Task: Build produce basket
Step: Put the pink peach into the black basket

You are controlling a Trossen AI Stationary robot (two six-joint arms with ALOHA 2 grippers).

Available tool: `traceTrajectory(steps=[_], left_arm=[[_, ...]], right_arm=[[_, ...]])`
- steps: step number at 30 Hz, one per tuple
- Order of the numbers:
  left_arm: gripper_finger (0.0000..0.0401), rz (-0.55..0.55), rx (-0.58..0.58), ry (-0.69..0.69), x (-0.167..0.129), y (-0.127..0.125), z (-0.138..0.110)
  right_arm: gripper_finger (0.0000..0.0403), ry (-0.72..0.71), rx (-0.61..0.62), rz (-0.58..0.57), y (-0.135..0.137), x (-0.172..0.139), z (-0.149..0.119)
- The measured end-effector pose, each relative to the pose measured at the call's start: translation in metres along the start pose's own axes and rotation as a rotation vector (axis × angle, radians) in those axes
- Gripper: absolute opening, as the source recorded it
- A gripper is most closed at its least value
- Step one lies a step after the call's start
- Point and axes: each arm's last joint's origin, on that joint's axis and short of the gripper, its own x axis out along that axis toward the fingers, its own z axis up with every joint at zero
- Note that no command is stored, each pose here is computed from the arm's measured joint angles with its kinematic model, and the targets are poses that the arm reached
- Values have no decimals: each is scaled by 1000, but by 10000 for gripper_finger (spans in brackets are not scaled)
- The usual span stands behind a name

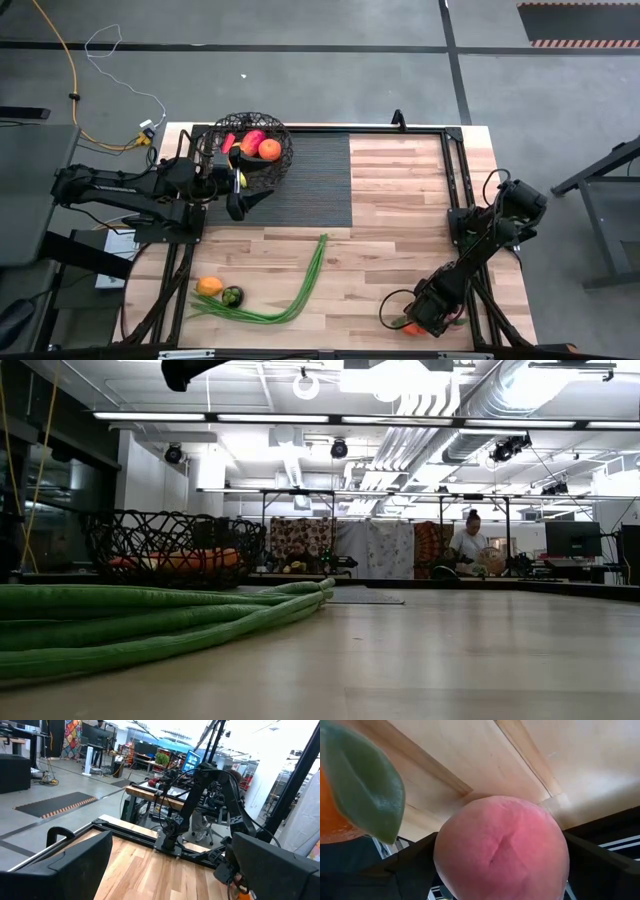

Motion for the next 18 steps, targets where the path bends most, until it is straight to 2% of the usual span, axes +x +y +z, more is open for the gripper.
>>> traceTrajectory(steps=[5,9,14,18], left_arm=[[397,0,0,0,0,0,0],[397,0,0,-1,0,0,0],[397,-6,-34,-8,0,0,1],[397,-10,-40,-22,0,-2,6]], right_arm=[[350,-23,-108,2,6,-10,-4],[349,-138,-267,58,12,-42,-11],[349,-459,-475,123,11,-114,-9],[349,-788,-498,96,-5,-176,14]])
